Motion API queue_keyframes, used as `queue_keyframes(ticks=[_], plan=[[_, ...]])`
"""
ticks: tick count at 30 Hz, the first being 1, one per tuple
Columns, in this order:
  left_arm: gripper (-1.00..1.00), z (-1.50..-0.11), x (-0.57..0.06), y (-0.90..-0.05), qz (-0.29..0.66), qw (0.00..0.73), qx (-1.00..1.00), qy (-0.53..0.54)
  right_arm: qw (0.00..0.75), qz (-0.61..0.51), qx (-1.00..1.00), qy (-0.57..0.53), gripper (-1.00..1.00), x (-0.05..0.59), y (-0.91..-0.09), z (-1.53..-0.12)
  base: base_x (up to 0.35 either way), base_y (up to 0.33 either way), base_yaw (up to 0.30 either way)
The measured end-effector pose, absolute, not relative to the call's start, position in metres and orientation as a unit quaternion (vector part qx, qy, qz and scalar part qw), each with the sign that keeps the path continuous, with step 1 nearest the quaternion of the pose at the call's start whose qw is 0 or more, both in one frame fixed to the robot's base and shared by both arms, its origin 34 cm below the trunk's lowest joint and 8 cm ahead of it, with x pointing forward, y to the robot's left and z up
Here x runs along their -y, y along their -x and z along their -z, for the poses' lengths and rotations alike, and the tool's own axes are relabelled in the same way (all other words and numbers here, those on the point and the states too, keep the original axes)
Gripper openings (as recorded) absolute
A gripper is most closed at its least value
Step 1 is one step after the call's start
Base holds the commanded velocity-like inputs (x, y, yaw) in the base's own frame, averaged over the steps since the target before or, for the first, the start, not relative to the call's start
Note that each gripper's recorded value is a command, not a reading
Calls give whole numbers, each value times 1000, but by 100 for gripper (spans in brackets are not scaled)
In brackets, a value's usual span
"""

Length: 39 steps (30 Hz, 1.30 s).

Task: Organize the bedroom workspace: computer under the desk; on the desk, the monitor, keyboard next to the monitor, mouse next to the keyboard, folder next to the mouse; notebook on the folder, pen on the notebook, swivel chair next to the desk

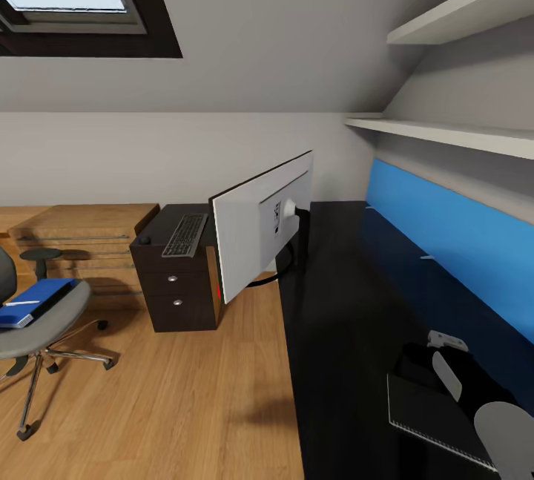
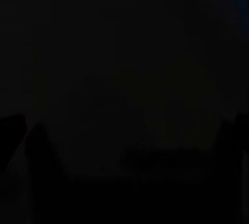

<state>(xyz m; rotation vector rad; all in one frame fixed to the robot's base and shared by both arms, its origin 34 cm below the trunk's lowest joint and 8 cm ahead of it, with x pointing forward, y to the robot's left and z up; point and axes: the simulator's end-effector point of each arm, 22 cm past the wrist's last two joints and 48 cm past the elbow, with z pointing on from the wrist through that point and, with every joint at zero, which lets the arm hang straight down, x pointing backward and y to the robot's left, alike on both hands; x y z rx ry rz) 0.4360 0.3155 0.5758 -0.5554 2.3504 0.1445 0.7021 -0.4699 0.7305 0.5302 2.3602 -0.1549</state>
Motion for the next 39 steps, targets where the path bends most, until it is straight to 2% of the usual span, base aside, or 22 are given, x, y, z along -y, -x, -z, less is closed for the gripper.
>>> queue_keyframes(ticks=[13, 39], plan=[[100, -575, -314, -436, -55, 353, -910, 212, 354, 52, -911, -207, 100, 467, -704, -731, -72, 0, 0], [100, -575, -314, -436, -55, 353, -910, 213, 353, 55, -912, -204, 100, 466, -704, -731, -173, 27, 0]])
